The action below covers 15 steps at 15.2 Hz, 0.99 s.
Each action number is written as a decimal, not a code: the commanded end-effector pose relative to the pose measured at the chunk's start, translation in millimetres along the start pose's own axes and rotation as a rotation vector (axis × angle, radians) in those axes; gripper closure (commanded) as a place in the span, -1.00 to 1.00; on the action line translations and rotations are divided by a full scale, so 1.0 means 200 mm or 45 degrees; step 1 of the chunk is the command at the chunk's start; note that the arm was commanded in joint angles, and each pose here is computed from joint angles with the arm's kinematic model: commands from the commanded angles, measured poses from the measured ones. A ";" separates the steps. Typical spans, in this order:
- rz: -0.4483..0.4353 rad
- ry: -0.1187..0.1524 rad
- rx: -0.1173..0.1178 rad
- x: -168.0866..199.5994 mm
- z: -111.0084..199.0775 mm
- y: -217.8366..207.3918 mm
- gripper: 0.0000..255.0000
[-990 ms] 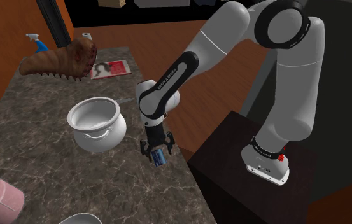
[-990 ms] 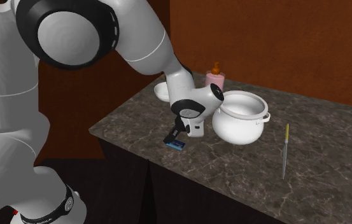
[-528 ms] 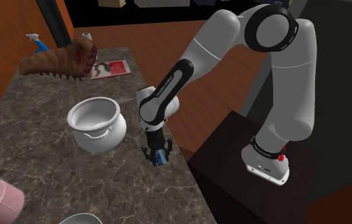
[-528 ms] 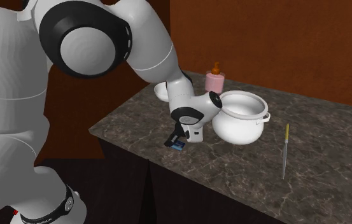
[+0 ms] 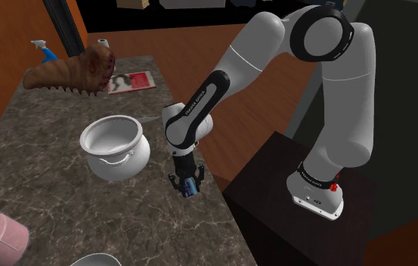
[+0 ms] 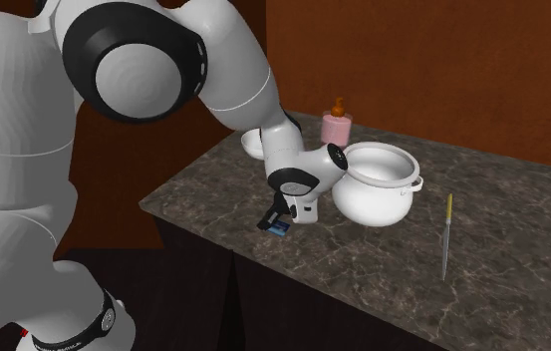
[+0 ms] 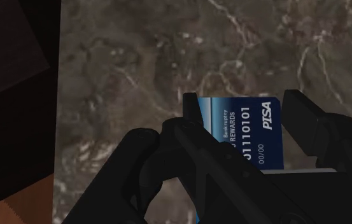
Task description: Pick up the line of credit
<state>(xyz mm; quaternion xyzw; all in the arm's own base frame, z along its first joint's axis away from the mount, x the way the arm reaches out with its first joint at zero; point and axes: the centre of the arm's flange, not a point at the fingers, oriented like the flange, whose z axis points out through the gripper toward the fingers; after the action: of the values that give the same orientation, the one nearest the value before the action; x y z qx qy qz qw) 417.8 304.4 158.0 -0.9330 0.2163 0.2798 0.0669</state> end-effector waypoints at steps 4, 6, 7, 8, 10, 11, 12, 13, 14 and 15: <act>0.000 0.000 0.000 -0.05 -0.07 0.00 1.00; 0.000 0.000 0.000 -0.07 -0.11 0.00 1.00; 0.000 0.000 0.000 -0.09 -0.13 0.00 1.00; 0.000 0.000 0.000 -0.10 -0.16 0.00 1.00; 0.000 0.000 0.000 -0.13 -0.20 0.00 1.00; 0.000 0.000 0.000 -0.15 -0.22 0.00 1.00; 0.000 0.000 0.000 -0.16 -0.24 0.00 1.00; 0.000 0.000 0.000 -0.18 -0.27 0.00 1.00; 0.000 0.000 0.000 -0.19 -0.29 0.00 1.00; 0.000 0.000 0.000 -0.21 -0.31 0.00 1.00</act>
<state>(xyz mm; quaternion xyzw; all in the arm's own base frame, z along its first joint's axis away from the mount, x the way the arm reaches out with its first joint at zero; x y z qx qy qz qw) 417.6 304.2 226.8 -0.9330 0.2165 0.2797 0.0671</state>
